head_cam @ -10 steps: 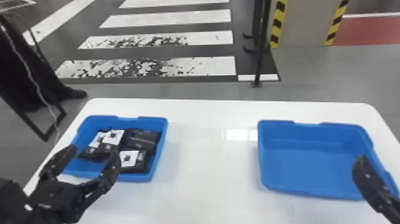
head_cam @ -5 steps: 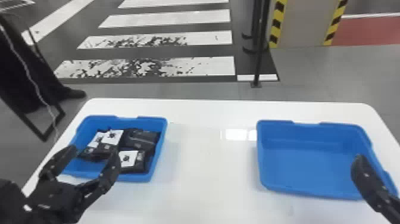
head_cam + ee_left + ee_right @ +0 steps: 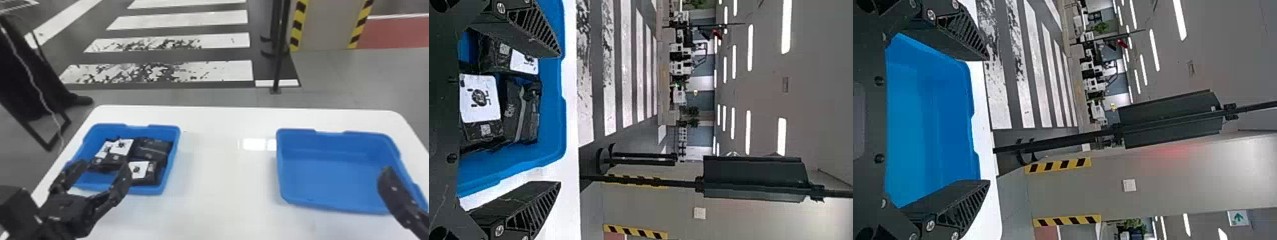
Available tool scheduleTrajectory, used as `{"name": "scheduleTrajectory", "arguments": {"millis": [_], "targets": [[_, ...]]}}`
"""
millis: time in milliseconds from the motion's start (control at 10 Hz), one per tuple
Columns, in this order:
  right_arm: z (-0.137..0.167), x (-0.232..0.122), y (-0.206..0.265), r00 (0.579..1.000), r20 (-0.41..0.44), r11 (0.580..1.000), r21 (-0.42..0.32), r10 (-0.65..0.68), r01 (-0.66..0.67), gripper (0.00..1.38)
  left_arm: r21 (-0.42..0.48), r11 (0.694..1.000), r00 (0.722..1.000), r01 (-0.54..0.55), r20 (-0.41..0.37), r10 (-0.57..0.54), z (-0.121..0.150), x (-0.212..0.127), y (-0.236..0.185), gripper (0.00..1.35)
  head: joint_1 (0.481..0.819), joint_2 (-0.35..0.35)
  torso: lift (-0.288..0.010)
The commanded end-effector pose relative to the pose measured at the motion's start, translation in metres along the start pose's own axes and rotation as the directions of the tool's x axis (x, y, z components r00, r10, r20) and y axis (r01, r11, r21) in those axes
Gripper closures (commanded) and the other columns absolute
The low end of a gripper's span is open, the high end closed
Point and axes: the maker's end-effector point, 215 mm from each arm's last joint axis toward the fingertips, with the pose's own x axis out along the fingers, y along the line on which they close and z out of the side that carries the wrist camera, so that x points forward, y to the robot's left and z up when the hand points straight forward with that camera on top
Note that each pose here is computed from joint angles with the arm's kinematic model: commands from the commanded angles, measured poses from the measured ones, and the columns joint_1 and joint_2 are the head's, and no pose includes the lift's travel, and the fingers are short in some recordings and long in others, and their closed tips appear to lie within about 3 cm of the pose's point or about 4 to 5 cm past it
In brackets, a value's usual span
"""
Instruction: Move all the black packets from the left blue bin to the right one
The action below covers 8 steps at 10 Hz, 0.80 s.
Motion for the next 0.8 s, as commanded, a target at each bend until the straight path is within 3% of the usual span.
{"name": "scheduleTrajectory", "arguments": {"millis": [0,400,700], "targets": [[-0.001,0.0,0.0,1.0,-0.002,1.0,0.0,0.001,-0.001,0.15,-0.038,0.999,0.999,-0.004,-0.055,0.002,-0.018,0.012,0.002,0.11,0.695,0.134,-0.144],[-0.003,0.001,0.0,1.0,-0.004,1.0,0.005,0.005,-0.005,0.15,-0.058,0.997,0.983,-0.047,-0.181,0.036,-0.046,0.042,0.023,0.11,0.695,0.137,-0.144],[-0.004,0.001,0.001,1.0,-0.006,1.0,0.009,0.008,-0.008,0.15,-0.088,0.988,0.946,-0.131,-0.31,0.097,-0.07,0.055,0.06,0.11,0.695,0.185,-0.144]]}}
